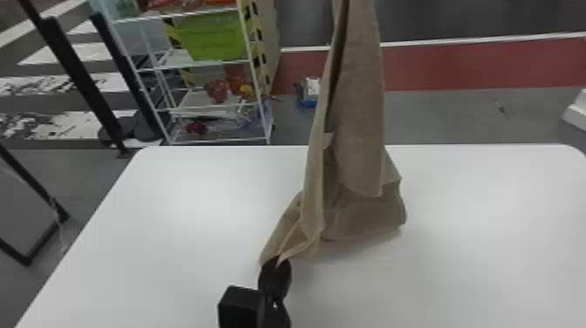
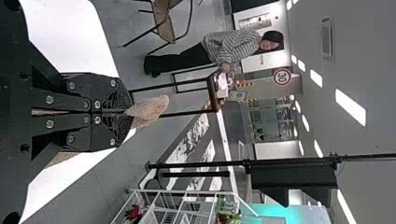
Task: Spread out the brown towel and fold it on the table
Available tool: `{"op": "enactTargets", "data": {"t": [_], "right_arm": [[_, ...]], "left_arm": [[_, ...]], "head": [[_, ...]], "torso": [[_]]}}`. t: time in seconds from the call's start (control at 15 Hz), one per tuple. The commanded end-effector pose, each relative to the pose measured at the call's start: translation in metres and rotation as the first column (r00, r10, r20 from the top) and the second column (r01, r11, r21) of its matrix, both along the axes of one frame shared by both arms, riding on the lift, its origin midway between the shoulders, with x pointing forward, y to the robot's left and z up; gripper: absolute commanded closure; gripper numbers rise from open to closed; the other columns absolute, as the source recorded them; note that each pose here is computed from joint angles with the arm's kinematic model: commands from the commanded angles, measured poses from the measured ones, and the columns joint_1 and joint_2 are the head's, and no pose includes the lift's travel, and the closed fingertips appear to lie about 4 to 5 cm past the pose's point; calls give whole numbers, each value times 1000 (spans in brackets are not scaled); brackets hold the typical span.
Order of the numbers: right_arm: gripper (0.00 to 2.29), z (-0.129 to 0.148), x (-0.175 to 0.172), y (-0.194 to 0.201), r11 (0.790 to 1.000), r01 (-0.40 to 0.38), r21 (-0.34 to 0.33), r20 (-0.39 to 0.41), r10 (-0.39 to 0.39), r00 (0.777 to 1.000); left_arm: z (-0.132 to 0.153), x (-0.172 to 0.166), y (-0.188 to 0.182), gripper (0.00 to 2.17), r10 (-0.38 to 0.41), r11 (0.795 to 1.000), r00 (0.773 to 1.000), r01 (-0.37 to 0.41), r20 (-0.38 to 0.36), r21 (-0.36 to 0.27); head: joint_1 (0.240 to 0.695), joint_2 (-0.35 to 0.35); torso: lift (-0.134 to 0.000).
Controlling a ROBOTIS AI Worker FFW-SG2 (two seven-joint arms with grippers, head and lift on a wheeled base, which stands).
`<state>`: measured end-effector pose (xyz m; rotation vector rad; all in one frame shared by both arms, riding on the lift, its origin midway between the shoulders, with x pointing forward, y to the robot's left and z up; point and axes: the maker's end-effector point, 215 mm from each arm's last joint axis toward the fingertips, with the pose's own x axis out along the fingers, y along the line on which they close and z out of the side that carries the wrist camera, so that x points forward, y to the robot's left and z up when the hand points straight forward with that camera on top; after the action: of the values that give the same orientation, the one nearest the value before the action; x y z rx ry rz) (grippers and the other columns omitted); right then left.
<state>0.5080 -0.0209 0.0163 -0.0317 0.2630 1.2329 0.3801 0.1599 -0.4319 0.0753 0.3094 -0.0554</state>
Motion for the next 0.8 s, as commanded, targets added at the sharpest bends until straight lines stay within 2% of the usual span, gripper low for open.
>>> {"op": "enactTargets", "data": {"t": [0.0,0.13,0.33,0.4,0.73], "right_arm": [[1301,-15,0,-35,1000,30,1,-42,-29,999],[1301,-25,6,-66,997,72,1,-56,-72,996],[1298,-16,25,-114,990,143,14,-32,-143,989],[1298,-13,30,-128,985,170,12,-22,-170,985],[1301,-9,72,-192,963,269,13,16,-270,963]], "left_arm": [[24,16,33,1673,41,999,999,-41,10,19],[39,33,50,1673,61,998,998,-61,-4,33],[76,62,80,1673,100,994,995,-100,-8,46],[89,70,93,1673,123,991,992,-123,-4,56],[135,115,144,1659,185,980,982,-181,-47,85]], "head": [[663,174],[648,169],[624,146],[594,129],[513,102]], "torso": [[-124],[-124],[-124],[-124],[-124]]}}
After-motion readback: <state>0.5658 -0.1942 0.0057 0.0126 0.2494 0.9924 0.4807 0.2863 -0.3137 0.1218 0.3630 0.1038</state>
